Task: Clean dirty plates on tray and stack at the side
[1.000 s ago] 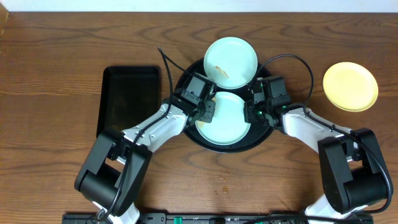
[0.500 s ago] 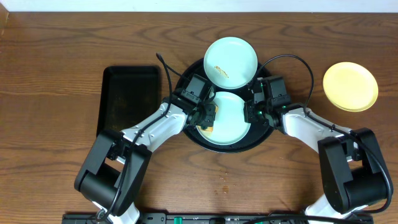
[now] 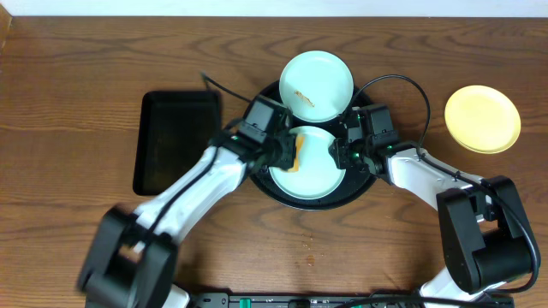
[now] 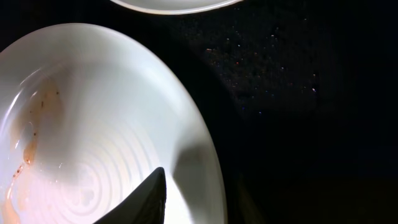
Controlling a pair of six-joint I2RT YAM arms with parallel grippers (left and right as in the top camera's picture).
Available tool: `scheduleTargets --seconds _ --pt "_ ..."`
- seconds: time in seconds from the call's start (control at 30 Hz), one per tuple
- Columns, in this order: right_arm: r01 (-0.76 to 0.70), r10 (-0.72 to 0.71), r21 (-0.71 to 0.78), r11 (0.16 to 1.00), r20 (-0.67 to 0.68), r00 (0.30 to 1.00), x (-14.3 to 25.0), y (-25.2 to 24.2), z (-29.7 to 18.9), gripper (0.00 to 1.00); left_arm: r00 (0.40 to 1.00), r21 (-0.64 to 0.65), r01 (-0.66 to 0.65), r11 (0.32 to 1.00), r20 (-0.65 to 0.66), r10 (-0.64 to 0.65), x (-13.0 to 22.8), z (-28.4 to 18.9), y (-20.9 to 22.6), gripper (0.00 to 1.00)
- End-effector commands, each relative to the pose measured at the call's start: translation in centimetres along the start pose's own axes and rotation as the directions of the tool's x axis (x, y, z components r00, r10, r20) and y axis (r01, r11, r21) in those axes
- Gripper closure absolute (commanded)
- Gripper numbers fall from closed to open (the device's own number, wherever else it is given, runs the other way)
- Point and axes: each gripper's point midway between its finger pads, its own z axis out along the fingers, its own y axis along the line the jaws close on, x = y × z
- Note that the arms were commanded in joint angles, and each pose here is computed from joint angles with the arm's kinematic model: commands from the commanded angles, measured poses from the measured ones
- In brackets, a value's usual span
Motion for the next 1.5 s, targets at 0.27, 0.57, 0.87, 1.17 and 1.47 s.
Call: scheduleTargets --seconds 0.27,0.57,0.87,1.17,1.47 --pt "-0.009 0.012 0.071 0.997 -0.037 0.999 1.2 -1.3 0.6 0.67 0.98 -0.117 0.083 0.99 0.19 -0.06 -3.4 -7.7 3.6 0.92" --pt "-0.003 0.004 0.065 0.998 -0.007 1.0 0.3 -1.0 -0.1 0.99 0.964 -0.225 0.247 0.943 0.158 -0.215 -2.3 -9.3 10.3 0.92" --pt "0.059 -0.074 0.091 0.994 0.162 0.984 -4.0 0.4 -5.2 0.99 0.941 -0.281 0.332 0.9 0.161 -0.297 -1.5 -10.7 14.4 0.92" --pt "0.207 -0.306 0.344 0.916 0.266 0.914 -7.3 -0.1 -10.2 0.99 0.952 -0.324 0.304 0.896 0.135 -0.274 -0.7 -11.2 15.7 0.92" --pt "0.287 -0.544 0.656 0.698 0.226 0.808 -9.2 1.3 -13.8 0.99 0.954 -0.34 0.298 0.892 0.125 -0.271 -0.4 -11.1 16.0 0.92"
